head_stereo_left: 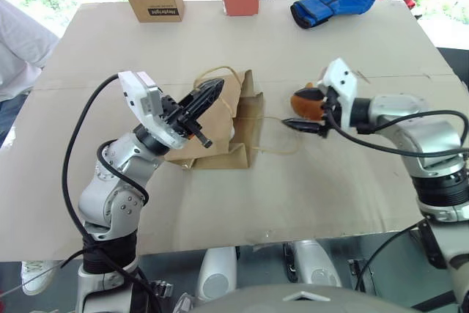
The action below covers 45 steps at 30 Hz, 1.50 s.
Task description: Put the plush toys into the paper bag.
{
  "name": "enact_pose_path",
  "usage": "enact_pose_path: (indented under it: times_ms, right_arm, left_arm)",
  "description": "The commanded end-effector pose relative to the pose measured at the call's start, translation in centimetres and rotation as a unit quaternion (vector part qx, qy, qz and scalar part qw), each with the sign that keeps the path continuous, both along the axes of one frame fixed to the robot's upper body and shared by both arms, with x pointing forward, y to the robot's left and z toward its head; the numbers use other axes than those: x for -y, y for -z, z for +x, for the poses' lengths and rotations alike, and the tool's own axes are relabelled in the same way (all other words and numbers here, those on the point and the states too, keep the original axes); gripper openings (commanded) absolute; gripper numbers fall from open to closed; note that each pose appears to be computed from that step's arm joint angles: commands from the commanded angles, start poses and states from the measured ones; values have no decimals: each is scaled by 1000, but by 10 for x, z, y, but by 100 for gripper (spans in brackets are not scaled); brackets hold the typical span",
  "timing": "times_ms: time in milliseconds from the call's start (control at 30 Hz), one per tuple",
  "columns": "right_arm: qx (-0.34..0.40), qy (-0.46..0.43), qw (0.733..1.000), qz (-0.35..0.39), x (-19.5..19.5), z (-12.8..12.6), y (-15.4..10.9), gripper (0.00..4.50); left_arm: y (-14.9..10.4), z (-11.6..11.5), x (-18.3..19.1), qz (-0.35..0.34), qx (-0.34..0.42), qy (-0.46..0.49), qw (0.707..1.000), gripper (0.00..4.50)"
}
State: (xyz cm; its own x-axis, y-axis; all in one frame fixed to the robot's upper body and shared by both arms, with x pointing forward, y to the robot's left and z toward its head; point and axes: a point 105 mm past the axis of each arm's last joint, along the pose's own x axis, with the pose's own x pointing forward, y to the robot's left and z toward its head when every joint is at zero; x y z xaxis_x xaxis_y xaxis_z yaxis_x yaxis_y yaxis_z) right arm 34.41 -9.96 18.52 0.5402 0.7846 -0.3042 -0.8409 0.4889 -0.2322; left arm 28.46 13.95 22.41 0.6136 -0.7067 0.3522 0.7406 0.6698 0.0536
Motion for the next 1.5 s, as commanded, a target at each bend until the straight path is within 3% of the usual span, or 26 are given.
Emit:
enact_pose_path:
  times_ms: [33,67,167,267,367,400,467,633,767,1000,1100,1200,1267,1400,1500]
  right_arm:
    - [16,67,997,-46,15,33,9,387]
    - [7,83,994,-67,17,44,22,387]
    - [-23,94,992,-83,14,61,48,302]
    - [2,78,991,-105,12,64,51,178]
    - [30,61,993,-96,10,59,40,17]
    - [32,60,994,-89,12,58,37,6]
    - [63,42,994,-75,14,50,22,6]
    - [127,-78,989,-7,-26,5,-22,6]
    - [142,-120,982,-8,-57,-10,-27,6]
    - [158,-161,974,-29,-87,-10,-23,6]
    - [155,-105,982,-37,-60,6,-27,6]
    - [164,-2,981,-104,3,27,-20,6]
    - [168,45,979,-103,30,31,-30,6]
    - [173,53,982,-59,35,23,-52,6]
    - [178,17,983,-25,18,10,-63,6]
  left_arm:
    - [-18,-6,2,-5,39,2,999,0]
    - [-19,-6,3,-6,41,2,999,0]
    - [-20,-5,5,-5,43,2,999,0]
    - [-23,-4,11,-8,46,9,999,0]
    - [-26,-2,16,-13,49,15,999,0]
    - [-26,-2,16,-13,48,16,999,0]
    - [-26,-2,15,-13,46,19,999,0]
    - [-25,1,20,-15,39,43,998,0]
    - [-25,3,25,-9,38,65,997,0]
    - [-27,7,28,0,39,80,996,0]
    - [-27,7,27,5,40,78,996,0]
    - [-27,6,22,7,38,68,997,0]
    - [-26,5,21,9,35,68,997,0]
    - [-25,5,20,12,33,71,997,0]
    - [-25,8,21,13,33,76,996,0]
